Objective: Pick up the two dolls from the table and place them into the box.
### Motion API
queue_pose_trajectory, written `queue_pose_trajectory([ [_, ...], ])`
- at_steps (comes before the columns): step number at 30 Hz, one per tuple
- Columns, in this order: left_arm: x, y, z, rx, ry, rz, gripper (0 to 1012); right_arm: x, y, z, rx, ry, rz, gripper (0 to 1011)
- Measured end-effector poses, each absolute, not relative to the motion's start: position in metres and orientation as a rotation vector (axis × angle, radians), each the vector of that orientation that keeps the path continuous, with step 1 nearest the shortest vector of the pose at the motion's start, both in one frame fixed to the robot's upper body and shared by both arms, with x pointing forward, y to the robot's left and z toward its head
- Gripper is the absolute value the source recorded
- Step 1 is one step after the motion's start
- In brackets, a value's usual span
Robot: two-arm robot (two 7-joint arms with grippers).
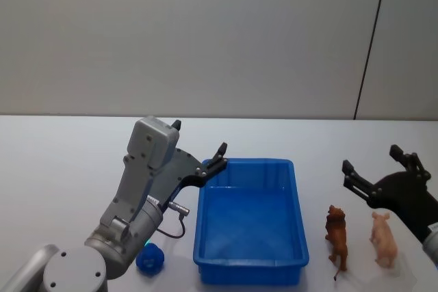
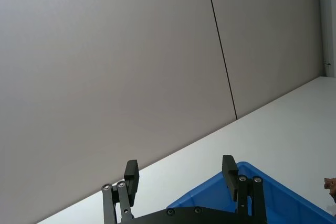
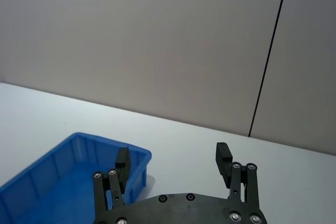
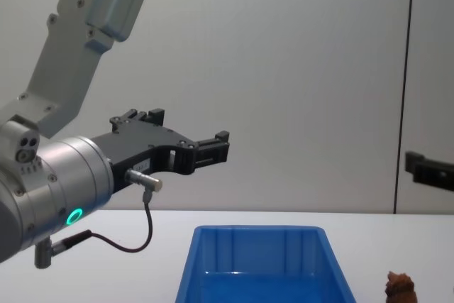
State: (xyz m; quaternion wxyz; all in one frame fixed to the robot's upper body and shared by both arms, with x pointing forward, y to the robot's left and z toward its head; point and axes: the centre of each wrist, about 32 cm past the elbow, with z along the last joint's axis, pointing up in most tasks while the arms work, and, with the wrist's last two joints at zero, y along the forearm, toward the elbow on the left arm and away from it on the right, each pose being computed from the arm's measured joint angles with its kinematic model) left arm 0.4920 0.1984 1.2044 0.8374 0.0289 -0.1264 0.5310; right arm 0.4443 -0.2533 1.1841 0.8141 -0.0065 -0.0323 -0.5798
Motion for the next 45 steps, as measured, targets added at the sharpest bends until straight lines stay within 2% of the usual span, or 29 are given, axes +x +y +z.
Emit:
queue_pose_trajectory([
  [22, 0.492, 0.198, 1.204, 0.061, -0.268, 1.124, 1001, 0.454, -0.286, 1.162, -0.300, 0.063, -1.277, 1001],
  [41, 0.492, 0.198, 1.204, 0.061, -0.268, 1.124, 1001, 0.467, -0.286, 1.144, -0.477, 0.228, -1.228, 1001],
  [45, 0.492, 0.198, 1.204, 0.061, -0.267, 1.124, 1001, 0.468, -0.285, 1.142, -0.495, 0.253, -1.226, 950],
])
